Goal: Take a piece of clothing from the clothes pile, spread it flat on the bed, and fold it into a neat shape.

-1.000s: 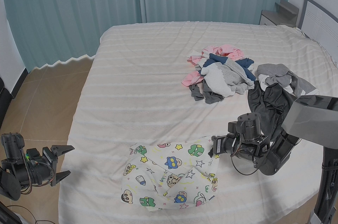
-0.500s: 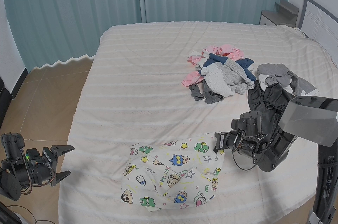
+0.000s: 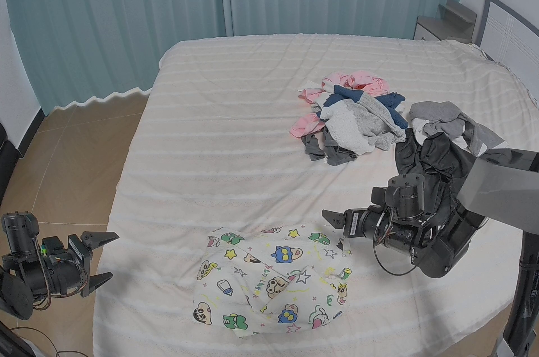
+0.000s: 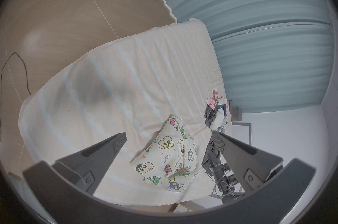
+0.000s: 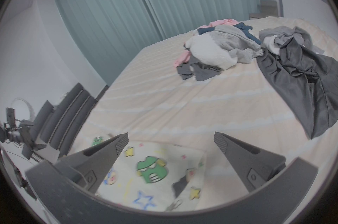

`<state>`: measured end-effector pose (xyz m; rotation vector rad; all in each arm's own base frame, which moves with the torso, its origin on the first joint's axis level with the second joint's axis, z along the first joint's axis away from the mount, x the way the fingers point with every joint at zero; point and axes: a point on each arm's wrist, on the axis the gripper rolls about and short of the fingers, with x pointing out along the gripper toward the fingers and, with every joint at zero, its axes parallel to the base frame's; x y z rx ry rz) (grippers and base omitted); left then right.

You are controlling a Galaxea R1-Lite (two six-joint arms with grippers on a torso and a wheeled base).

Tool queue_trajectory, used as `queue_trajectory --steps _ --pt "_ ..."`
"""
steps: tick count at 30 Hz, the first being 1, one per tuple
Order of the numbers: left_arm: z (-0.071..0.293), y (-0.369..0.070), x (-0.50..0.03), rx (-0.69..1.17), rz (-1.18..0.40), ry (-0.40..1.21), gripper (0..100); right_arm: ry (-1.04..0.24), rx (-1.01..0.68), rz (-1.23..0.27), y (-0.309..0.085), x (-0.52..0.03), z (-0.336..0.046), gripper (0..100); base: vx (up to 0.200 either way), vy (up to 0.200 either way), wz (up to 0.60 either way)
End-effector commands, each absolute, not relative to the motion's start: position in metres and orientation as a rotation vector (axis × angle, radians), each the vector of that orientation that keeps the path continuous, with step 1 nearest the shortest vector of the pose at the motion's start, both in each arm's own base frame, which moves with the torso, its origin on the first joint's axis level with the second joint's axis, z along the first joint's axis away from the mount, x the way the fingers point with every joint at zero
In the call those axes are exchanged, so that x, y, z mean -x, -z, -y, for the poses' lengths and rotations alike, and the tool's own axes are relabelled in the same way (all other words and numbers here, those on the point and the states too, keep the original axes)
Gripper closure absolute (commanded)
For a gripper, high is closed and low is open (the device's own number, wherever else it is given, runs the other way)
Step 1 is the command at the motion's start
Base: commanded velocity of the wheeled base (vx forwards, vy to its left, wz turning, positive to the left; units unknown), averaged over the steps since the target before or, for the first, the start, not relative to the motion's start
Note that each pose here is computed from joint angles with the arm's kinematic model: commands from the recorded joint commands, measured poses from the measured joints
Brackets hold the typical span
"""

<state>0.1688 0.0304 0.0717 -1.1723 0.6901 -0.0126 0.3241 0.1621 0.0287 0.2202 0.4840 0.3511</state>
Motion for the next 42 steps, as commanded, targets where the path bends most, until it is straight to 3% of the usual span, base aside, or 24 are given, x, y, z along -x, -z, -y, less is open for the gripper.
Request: queue_trajectory --steps 1,13,24,25,33,42 --pt "-0.031 -0.072 -0.169 1.173 -0.69 0.012 0 -0.57 -0.24 -0.513 -0.06 -0.262 -0.19 0 0.0 0.0 0.0" --pt "-0.031 -0.072 -0.169 1.173 -0.69 0.013 0 -0.731 -0.161 -0.648 -0.032 -0.221 -0.226 0 0.0 0.0 0.0" --pt "-0.031 -0.071 -0.169 1.174 -0.691 0.012 0 -0.711 -0.129 -0.718 -0.009 -0.219 -0.224 0 0.0 0.0 0.0" --pt "-0.03 -0.072 -0.169 1.173 -0.691 0.014 0 -0.71 -0.127 -0.726 -0.007 -0.219 -0.224 100 0.0 0.0 0.0" --pt "-0.031 -0.072 -0.169 1.173 -0.69 0.013 0 -0.691 -0.132 -0.71 -0.01 -0.215 -0.212 100 0.0 0.0 0.0" --pt "-0.03 -0.072 -0.169 1.173 -0.69 0.013 0 -0.607 -0.151 -0.738 -0.018 -0.205 -0.173 100 0.0 0.0 0.0"
